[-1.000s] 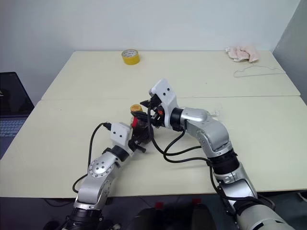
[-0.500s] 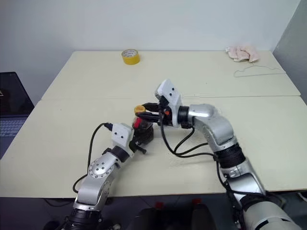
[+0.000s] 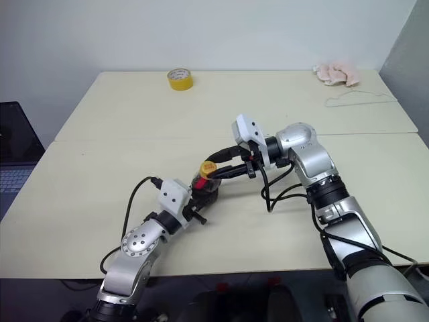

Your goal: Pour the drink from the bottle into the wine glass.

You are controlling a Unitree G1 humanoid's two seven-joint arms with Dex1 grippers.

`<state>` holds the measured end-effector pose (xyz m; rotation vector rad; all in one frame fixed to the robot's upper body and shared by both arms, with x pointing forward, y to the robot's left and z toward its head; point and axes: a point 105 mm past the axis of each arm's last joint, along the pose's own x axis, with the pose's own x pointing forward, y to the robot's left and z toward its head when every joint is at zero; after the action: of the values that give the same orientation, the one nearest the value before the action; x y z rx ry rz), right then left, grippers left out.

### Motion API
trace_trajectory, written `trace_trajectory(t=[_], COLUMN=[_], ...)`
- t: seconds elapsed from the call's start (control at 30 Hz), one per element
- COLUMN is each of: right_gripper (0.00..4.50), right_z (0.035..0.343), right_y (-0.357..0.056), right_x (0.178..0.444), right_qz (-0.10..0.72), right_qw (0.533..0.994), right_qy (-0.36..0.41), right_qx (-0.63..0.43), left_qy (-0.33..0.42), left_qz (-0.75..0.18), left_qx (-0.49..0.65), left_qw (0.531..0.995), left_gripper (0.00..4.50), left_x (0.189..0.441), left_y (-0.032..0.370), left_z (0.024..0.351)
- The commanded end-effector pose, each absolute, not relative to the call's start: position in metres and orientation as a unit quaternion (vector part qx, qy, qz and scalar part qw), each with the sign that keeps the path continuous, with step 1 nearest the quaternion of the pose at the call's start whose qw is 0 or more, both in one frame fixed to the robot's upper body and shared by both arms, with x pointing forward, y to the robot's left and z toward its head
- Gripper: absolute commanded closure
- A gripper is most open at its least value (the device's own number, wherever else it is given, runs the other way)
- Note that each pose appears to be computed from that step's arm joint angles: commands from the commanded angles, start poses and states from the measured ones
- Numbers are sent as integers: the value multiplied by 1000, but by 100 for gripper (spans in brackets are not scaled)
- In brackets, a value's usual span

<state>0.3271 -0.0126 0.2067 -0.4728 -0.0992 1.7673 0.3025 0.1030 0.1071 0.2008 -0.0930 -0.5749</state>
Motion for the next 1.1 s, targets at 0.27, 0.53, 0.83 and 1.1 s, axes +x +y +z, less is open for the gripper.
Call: trace_trajectory(t=[0.27,0.53,0.83,1.1], right_gripper=[225,0,0,0], right_z=[212,229,251,263], right_y=[1,9,6,13], right_x=[303,298,313,320], right_qz=[810,799,737,654], right_qw=[546,568,654,745], right_qy=[-25,-52,-82,-91], right_qx=[-214,-192,-153,-90], left_qy=[-63,-67,-82,-86], left_qz=[-216,-222,-225,-230], left_qx=[96,93,85,81], left_qw=[970,968,967,966], left_gripper=[363,370,371,373], left_x=[314,318,324,326], left_y=[132,129,126,123], left_z=[121,122,126,125])
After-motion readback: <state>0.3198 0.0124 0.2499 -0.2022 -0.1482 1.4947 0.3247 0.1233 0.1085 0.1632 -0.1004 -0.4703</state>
